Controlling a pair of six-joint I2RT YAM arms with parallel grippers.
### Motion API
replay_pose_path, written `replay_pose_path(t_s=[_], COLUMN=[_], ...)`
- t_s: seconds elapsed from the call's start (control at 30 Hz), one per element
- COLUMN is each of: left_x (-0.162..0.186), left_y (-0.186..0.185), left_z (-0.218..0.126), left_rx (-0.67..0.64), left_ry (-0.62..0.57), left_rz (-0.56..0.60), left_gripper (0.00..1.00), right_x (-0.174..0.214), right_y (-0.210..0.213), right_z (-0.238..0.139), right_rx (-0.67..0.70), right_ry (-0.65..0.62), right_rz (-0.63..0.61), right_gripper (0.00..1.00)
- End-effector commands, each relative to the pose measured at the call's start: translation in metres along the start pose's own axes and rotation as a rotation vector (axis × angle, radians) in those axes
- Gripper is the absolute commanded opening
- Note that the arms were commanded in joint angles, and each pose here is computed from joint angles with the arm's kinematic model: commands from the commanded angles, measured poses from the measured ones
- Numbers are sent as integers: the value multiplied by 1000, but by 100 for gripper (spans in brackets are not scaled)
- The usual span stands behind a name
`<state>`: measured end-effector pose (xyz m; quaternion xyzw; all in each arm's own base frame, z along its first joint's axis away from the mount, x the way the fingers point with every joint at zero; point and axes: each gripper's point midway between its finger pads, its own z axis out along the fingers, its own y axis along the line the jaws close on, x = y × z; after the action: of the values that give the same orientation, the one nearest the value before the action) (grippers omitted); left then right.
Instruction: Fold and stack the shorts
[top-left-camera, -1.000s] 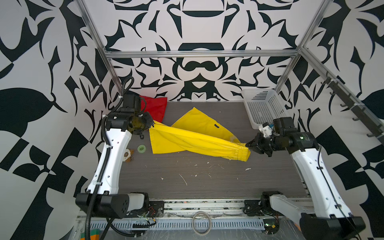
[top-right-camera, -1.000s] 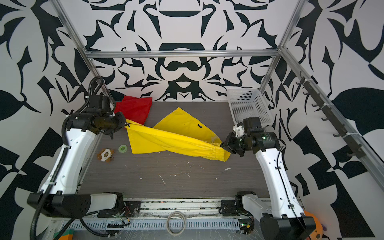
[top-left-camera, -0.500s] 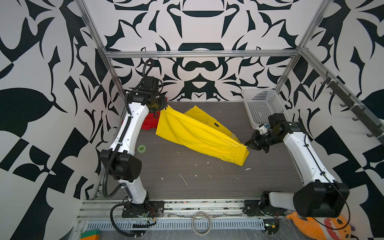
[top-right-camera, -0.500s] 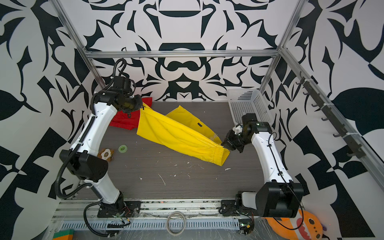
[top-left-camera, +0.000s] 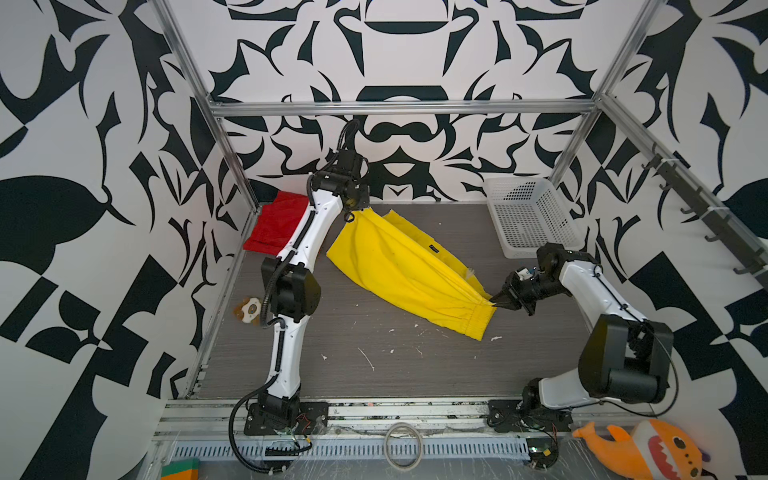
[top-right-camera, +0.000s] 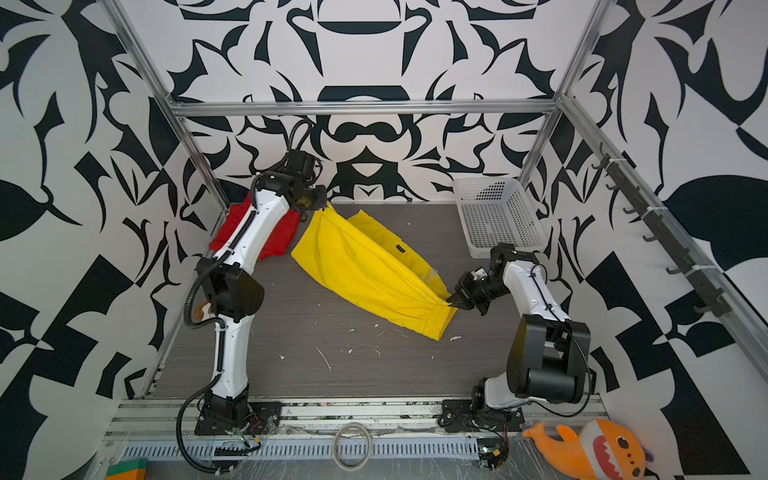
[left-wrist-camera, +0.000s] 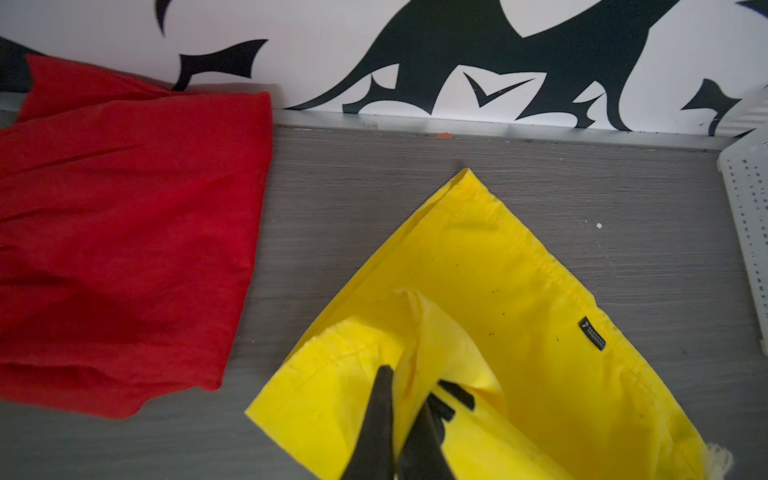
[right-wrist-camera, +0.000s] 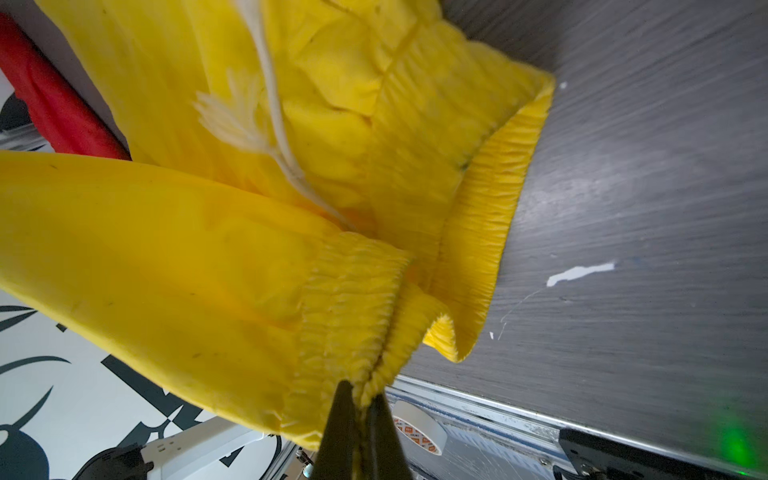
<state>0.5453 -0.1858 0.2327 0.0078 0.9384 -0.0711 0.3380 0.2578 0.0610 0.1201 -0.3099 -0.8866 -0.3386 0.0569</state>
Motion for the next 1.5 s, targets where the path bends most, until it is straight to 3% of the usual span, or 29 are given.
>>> replay_pose_path(t_s=[0.0, 0.1, 0.17, 0.27, 0.37, 0.43, 0.57, 0.7, 0.8, 0.93, 1.1, 1.3, 1.47], left_x=[-28, -19, -17, -17, -13, -5, 30, 72, 104, 137, 161, 200, 233], left_y=[12, 6, 6, 6, 9, 9, -14, -23, -25, -16, 8, 42, 62], left_z=[27, 59, 70, 63, 42, 27, 14, 36, 65, 98, 108, 94, 56], left_rx=[-63, -53, -53, -50, -52, -27, 161, 251, 267, 235, 171, 73, 17], left_ry=[-107, -80, -72, -73, -69, -55, -3, 86, 182, 281, 324, 372, 375], left_rz=[-8, -9, -8, 2, 10, 12, -30, -123, -165, -213, -274, -298, -317], left_gripper=[0, 10, 28, 57, 70, 73, 73, 72, 71, 71, 70, 70, 71], right_x=[-12, -32, -46, -57, -54, -45, -19, 8, 14, 6, -9, -13, 10], right_y=[-18, -18, -10, 8, 22, 33, 67, 98, 99, 76, 29, -27, -27], right_z=[7, 1, -19, -53, -82, -89, -71, -14, 27, 65, 82, 83, 92], right_rx=[40, 47, 71, 94, 108, 100, 85, -15, -53, -48, 61, 240, 233], right_ry=[0, -58, -153, -299, -407, -449, -483, -401, -329, -266, -254, -255, -199], right_rz=[13, 19, -15, -72, -119, -163, -317, -421, -412, -359, -281, -228, -290], right_gripper=[12, 35, 51, 58, 62, 62, 62, 62, 62, 61, 61, 61, 61])
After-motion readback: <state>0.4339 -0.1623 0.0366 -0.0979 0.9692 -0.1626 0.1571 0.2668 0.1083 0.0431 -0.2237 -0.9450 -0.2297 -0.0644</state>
